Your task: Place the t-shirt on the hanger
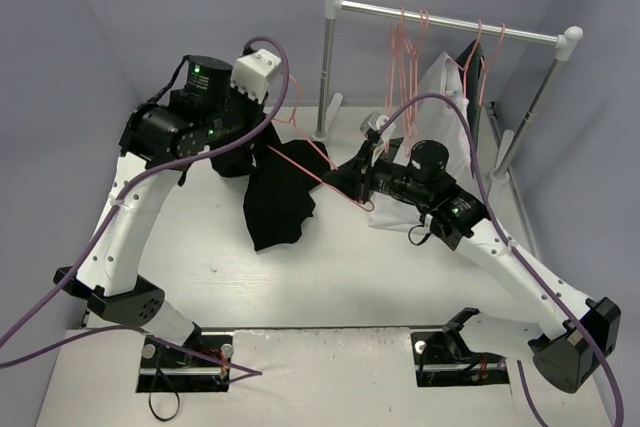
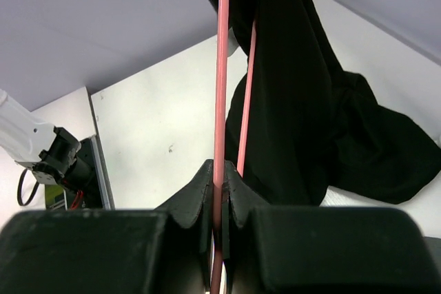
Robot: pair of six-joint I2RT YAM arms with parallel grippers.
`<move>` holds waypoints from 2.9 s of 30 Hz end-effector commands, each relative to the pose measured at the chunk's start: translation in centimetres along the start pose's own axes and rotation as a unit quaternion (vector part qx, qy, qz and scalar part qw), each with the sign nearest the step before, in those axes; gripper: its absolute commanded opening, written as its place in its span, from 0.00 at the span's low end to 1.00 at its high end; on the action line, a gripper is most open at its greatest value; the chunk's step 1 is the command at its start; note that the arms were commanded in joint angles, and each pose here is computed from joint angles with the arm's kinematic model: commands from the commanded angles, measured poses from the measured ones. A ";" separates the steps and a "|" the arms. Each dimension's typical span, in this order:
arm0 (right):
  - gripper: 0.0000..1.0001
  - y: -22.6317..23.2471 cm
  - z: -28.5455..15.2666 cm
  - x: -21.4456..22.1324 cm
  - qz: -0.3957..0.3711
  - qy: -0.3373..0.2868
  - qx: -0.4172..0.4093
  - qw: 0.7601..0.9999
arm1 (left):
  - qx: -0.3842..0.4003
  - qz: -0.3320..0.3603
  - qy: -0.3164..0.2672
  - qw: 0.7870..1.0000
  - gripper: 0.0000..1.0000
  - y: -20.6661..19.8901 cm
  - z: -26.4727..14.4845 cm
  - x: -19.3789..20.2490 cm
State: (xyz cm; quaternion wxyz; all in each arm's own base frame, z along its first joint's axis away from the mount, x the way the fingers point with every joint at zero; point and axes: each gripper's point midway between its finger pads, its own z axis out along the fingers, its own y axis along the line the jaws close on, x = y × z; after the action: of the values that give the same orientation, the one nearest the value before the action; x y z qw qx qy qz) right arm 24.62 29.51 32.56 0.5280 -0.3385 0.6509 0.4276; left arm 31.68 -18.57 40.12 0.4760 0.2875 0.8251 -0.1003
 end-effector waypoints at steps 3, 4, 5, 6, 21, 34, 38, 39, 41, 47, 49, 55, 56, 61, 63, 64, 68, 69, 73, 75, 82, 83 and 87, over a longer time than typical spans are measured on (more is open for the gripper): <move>0.00 2.0 -2.0 -5.4 -0.050 -0.090 -0.019 0.995 | -0.033 -0.019 -0.087 0.996 0.00 1.4 -1.5 -3.9; 0.00 1.9 -2.1 -5.4 -0.049 -0.091 -0.017 0.995 | -0.029 -0.019 -0.088 0.995 0.00 1.3 -1.4 -4.0; 0.00 1.8 -2.2 -5.4 -0.048 -0.091 -0.015 0.995 | -0.023 -0.016 -0.092 0.995 0.00 1.1 -1.3 -4.1; 0.00 1.7 -2.2 -5.4 -0.046 -0.091 -0.014 0.995 | -0.010 -0.011 -0.095 0.995 0.00 0.6 -1.1 -4.2; 0.00 2.1 0.1 -9.0 -0.055 -0.098 -0.062 0.992 | 0.094 0.098 -0.177 0.975 0.00 -4.0 -3.8 -8.4; 0.00 2.7 -0.1 -15.0 -0.079 -0.171 -0.074 0.979 | 0.116 0.151 -0.269 0.944 0.00 -7.4 -8.4 -13.4; 0.00 2.7 -0.5 -16.2 -0.085 -0.196 -0.064 0.975 | 0.140 0.164 -0.283 0.935 0.00 -9.2 -9.0 -13.9; 0.00 2.3 -0.6 -16.0 -0.087 -0.199 -0.056 0.975 | 0.144 0.166 -0.276 0.936 0.00 -9.5 -8.5 -13.6; 0.00 2.1 -0.8 -15.8 -0.085 -0.201 -0.051 0.974 | 0.136 0.164 -0.263 0.941 0.03 -9.3 -7.9 -13.0; 0.00 1.6 -1.7 -14.7 -0.080 -0.201 -0.041 0.976 | 0.073 0.158 -0.249 0.953 0.42 -6.8 -8.1 -12.0; 0.00 1.4 -1.7 -14.1 -0.075 -0.198 -0.038 0.977 | 0.063 0.158 -0.256 0.952 0.47 -6.4 -8.7 -12.2; 0.00 0.6 -2.0 -12.4 -0.061 -0.191 -0.034 0.979 | 0.038 0.169 -0.265 0.949 0.55 -5.2 -10.3 -12.0; 0.00 0.6 -2.1 -12.4 -0.061 -0.191 -0.035 0.979 | 0.030 0.172 -0.262 0.949 0.55 -4.9 -10.4 -11.8; 0.00 0.3 -2.7 -12.2 -0.061 -0.189 -0.034 0.979 | -0.011 0.184 -0.235 0.954 0.55 -2.6 -9.6 -10.6; 0.00 0.5 -2.8 -11.8 -0.059 -0.185 -0.039 0.980 | -0.012 0.181 -0.227 0.957 0.54 -1.6 -8.9 -10.2; 0.00 0.5 -2.8 -11.6 -0.058 -0.183 -0.041 0.981 | -0.005 0.179 -0.223 0.958 0.55 -1.3 -8.5 -9.9; 0.00 0.9 -2.7 -10.9 -0.055 -0.174 -0.053 0.982 | 0.027 0.173 -0.213 0.961 0.55 -0.4 -6.7 -9.4; 0.00 1.0 -2.8 -10.8 -0.055 -0.172 -0.057 0.982 | 0.028 0.179 -0.210 0.961 0.55 -0.3 -6.2 -9.4; 0.00 1.1 -2.7 -10.0 -0.047 -0.163 -0.063 0.983 | 0.053 0.196 -0.222 0.954 0.55 -1.1 -5.9 -10.3; 0.00 1.1 -2.7 -9.8 -0.044 -0.161 -0.066 0.984 | 0.054 0.204 -0.228 0.950 0.55 -1.2 -6.1 -10.6; 0.00 1.3 -2.4 -8.9 -0.041 -0.147 -0.078 0.985 | 0.059 0.231 -0.228 0.944 0.56 -1.4 -5.8 -10.5; 0.00 1.3 -2.4 -8.9 -0.040 -0.147 -0.078 0.985 | 0.062 0.234 -0.226 0.944 0.57 -1.5 -5.6 -10.3; 0.00 1.6 -2.3 -8.9 -0.041 -0.142 -0.090 0.985 | 0.060 0.242 -0.207 0.946 0.58 -1.3 -4.2 -9.5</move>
State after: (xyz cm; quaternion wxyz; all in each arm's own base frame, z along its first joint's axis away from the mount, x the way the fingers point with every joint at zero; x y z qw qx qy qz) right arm 25.69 28.08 37.35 0.5557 -0.3130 0.5886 0.4967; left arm 31.94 -21.30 47.75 0.5924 0.4687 0.6479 -0.0980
